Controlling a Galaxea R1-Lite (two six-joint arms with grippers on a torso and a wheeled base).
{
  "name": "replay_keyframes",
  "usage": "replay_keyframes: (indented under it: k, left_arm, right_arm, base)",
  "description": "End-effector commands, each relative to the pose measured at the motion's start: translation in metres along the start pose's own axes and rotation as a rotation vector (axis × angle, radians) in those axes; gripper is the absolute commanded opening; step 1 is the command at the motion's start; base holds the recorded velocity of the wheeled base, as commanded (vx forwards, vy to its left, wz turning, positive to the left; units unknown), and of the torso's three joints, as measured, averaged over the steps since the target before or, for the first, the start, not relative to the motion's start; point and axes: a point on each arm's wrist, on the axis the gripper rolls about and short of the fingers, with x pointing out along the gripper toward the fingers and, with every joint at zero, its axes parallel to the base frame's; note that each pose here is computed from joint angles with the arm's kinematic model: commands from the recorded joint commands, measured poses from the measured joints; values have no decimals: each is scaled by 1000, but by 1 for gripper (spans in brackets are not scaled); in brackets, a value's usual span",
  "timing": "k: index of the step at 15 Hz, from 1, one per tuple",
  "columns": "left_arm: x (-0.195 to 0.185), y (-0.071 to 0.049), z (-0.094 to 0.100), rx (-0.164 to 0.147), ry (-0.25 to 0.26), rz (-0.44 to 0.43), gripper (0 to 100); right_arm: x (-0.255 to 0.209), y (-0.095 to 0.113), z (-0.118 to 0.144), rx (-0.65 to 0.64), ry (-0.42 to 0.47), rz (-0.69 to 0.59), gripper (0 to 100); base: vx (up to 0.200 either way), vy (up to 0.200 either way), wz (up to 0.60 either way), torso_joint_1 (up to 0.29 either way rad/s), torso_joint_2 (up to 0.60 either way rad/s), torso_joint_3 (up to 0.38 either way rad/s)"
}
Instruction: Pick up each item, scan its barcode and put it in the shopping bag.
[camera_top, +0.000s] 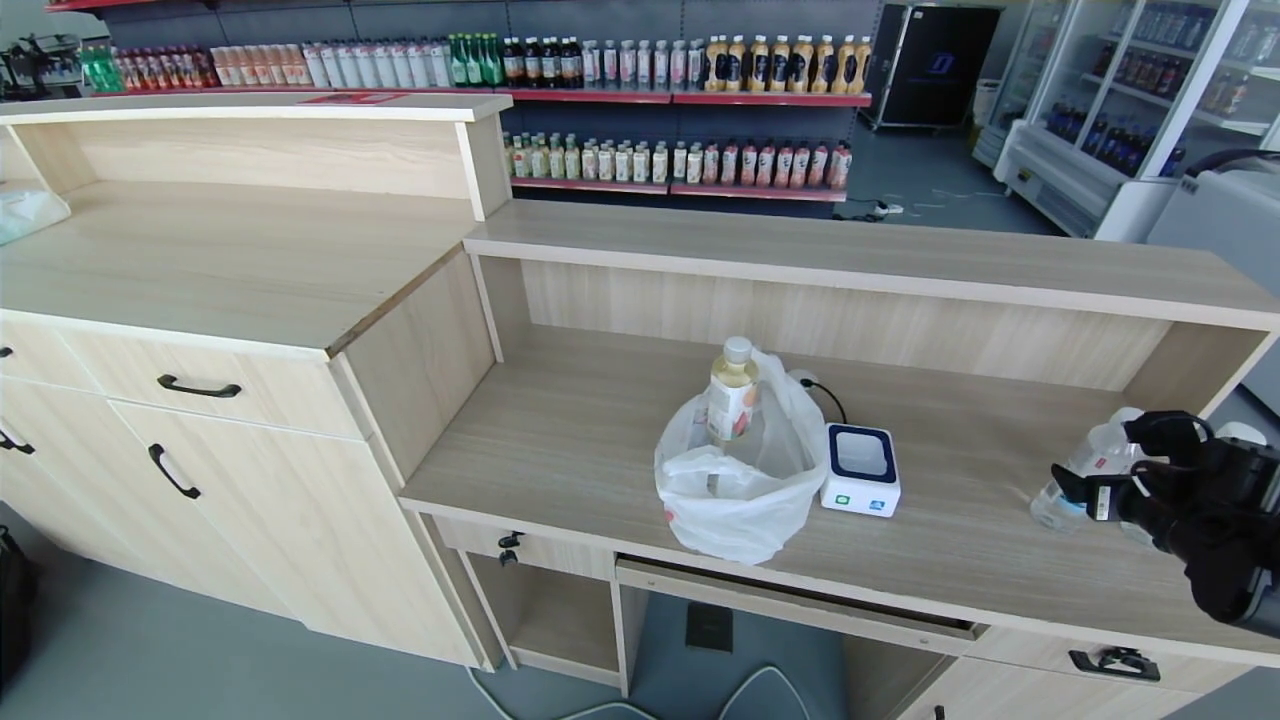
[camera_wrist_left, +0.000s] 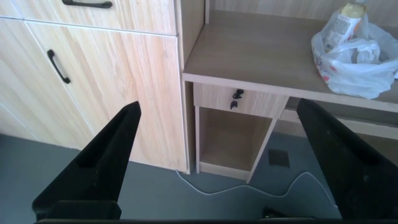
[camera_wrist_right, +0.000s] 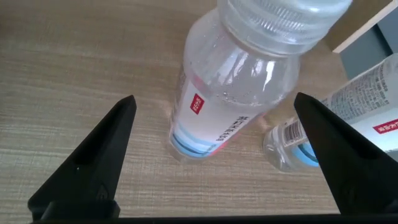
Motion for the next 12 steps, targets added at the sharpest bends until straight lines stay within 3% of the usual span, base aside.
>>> replay_keyframes:
  k: [1,12]
  left_arm:
    - [0,0,0,-1,0,0,100]
    - [0,0,0,0,0,0,100]
  right_arm:
    - [4,7,-6,0,13,19,100]
    - [27,21,-6,-13,-27,48,100]
  base:
    - [0,0,0,0,0,0]
    - [0,0,0,0,0,0]
